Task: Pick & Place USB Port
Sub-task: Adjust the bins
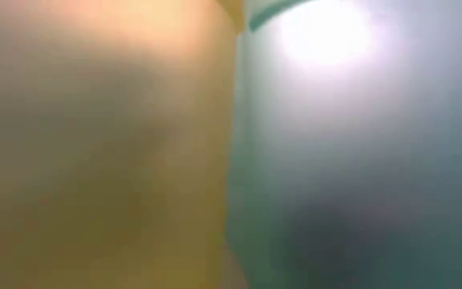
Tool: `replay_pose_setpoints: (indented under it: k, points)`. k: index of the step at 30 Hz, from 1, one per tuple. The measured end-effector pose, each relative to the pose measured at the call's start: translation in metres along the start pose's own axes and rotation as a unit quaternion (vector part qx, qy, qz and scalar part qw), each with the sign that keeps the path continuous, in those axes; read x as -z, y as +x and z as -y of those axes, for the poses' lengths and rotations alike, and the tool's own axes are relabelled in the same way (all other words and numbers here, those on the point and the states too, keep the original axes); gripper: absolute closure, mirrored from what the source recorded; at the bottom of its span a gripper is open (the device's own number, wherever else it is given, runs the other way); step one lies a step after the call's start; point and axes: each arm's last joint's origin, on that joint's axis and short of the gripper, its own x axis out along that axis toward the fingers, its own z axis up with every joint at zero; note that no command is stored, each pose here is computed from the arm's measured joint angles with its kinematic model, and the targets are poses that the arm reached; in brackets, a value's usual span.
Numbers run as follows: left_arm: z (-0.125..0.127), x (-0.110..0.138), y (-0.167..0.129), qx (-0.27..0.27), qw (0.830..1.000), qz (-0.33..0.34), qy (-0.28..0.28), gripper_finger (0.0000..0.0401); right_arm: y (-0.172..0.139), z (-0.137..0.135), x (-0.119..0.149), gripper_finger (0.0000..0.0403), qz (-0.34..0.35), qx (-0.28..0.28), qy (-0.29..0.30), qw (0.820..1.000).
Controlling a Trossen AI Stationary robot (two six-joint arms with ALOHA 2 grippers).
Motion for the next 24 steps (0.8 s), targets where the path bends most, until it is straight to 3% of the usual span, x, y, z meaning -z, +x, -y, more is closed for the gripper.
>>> replay_pose_setpoints:
  k: [4, 10, 16, 20, 24]
  points:
    - [-0.008, -0.003, 0.000, -0.041, 0.999, -0.002, -0.016, 0.0401, 0.000, -0.001, -0.001, 0.0403, 0.004, -0.004, 0.000, 1.000]
    - [-0.026, -0.023, 0.002, -0.152, 0.987, 0.049, -0.022, 0.0401, -0.001, -0.003, 0.001, 0.0403, 0.006, -0.006, 0.001, 1.000]
    - [-0.022, -0.064, 0.019, -0.201, 0.973, 0.111, -0.010, 0.0401, -0.014, -0.001, 0.006, 0.0403, -0.007, -0.007, 0.022, 1.000]
    - [-0.016, -0.098, 0.037, -0.215, 0.965, 0.150, -0.008, 0.0401, -0.043, 0.011, 0.007, 0.0403, 0.016, 0.015, 0.053, 0.998]
    - [-0.008, -0.138, 0.065, -0.236, 0.961, 0.146, 0.009, 0.0401, -0.075, 0.028, 0.000, 0.0403, 0.064, 0.016, 0.079, 0.995]
